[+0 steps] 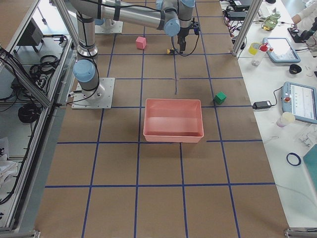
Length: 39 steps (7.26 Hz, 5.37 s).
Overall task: Align button upright
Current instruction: 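Reach the left gripper to the switch while the right gripper holds it, then grasp the switch with the left gripper while the right gripper releases and rises, then rotate the held switch with the left gripper to stand cap up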
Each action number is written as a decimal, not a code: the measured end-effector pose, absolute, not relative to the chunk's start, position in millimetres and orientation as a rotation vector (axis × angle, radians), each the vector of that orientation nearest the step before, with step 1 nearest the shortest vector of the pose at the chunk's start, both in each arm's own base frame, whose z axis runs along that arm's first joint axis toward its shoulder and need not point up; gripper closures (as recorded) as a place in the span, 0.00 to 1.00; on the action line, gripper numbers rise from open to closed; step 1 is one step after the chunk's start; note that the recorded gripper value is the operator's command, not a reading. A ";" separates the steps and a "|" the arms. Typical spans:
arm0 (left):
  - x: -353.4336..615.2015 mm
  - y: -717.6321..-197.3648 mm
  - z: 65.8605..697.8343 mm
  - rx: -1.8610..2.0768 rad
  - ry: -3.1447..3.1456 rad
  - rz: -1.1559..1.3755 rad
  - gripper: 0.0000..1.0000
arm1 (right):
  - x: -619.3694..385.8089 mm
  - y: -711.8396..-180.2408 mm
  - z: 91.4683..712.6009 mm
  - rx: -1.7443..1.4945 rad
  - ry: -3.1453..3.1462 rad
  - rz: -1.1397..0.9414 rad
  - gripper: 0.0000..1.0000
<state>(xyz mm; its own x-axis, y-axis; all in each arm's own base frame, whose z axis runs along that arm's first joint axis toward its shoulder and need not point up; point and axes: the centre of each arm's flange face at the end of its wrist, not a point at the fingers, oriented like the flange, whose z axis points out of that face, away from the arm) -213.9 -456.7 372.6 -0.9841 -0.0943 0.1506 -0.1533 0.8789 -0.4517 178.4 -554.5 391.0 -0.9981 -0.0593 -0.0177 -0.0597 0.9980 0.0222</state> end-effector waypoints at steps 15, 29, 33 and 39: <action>-350.9 -423.9 134.8 0.086 -2.847 1.098 0.50 | 157.0 -522.6 491.5 -0.168 3.169 0.001 0.00; -344.3 -527.1 268.9 0.458 -2.901 0.256 0.78 | 155.1 -522.4 482.4 -0.162 3.168 0.030 0.00; -316.4 -569.2 265.1 1.063 -2.492 -0.327 0.91 | 154.4 -521.9 480.9 -0.160 3.168 0.034 0.00; -288.1 -606.1 199.7 1.282 -2.258 -0.688 0.86 | 154.8 -522.1 480.9 -0.161 3.167 0.032 0.00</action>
<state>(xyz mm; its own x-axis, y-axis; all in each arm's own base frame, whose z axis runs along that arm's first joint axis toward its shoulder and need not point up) -288.1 -606.1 199.7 -0.4660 -0.8740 0.1374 -0.6489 0.4432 0.6185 154.8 -522.1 480.9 -0.9944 -0.1015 0.0285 -0.1009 0.9947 0.0214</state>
